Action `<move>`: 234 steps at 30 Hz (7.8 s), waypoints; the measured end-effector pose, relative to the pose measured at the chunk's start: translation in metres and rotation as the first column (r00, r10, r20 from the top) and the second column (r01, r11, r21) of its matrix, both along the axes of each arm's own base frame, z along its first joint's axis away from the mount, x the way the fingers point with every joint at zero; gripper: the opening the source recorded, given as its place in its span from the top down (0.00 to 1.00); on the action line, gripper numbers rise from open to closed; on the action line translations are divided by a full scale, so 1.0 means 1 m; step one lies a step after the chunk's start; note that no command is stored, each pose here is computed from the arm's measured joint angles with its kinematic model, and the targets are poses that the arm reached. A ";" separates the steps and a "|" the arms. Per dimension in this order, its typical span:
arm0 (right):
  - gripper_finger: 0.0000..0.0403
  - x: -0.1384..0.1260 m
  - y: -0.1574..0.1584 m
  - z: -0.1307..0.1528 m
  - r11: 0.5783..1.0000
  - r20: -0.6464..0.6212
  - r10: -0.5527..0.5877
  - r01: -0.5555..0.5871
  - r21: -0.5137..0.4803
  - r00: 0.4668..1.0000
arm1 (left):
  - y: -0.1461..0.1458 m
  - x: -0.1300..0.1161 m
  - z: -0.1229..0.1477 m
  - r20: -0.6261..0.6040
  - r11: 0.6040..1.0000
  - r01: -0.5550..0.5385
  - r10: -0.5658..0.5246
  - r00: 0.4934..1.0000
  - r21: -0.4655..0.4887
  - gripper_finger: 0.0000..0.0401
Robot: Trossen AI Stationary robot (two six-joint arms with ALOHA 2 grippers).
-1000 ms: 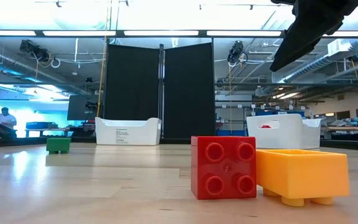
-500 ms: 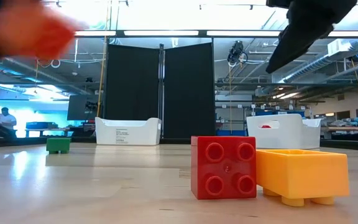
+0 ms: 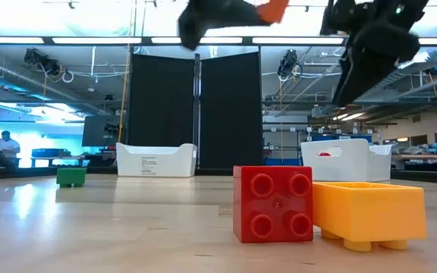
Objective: Sort blocks by size
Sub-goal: Put the orange 4 stud gamepiece into the bottom white bin, then put the blue square block into the top left white bin
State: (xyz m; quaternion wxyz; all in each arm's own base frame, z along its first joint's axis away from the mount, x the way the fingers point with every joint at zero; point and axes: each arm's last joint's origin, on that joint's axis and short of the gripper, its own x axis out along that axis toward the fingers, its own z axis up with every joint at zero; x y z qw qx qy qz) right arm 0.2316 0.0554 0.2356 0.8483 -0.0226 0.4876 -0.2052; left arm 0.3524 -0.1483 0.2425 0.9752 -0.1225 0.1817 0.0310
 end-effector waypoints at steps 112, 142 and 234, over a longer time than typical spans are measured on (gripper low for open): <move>0.01 0.025 -0.026 0.018 0.934 0.202 -0.273 0.208 0.291 0.941 | 0.081 -0.142 -0.016 -0.134 0.996 0.025 -0.014 0.991 0.081 0.22; 0.01 0.146 -0.097 0.046 0.869 0.002 -0.481 0.477 0.134 0.877 | 0.115 -0.234 -0.027 -0.160 0.992 0.044 -0.025 0.987 0.114 0.22; 0.64 0.144 -0.218 -0.018 0.734 -0.407 -0.473 0.605 0.309 0.781 | 0.121 -0.233 -0.024 -0.080 0.963 -0.206 0.222 0.972 0.171 0.22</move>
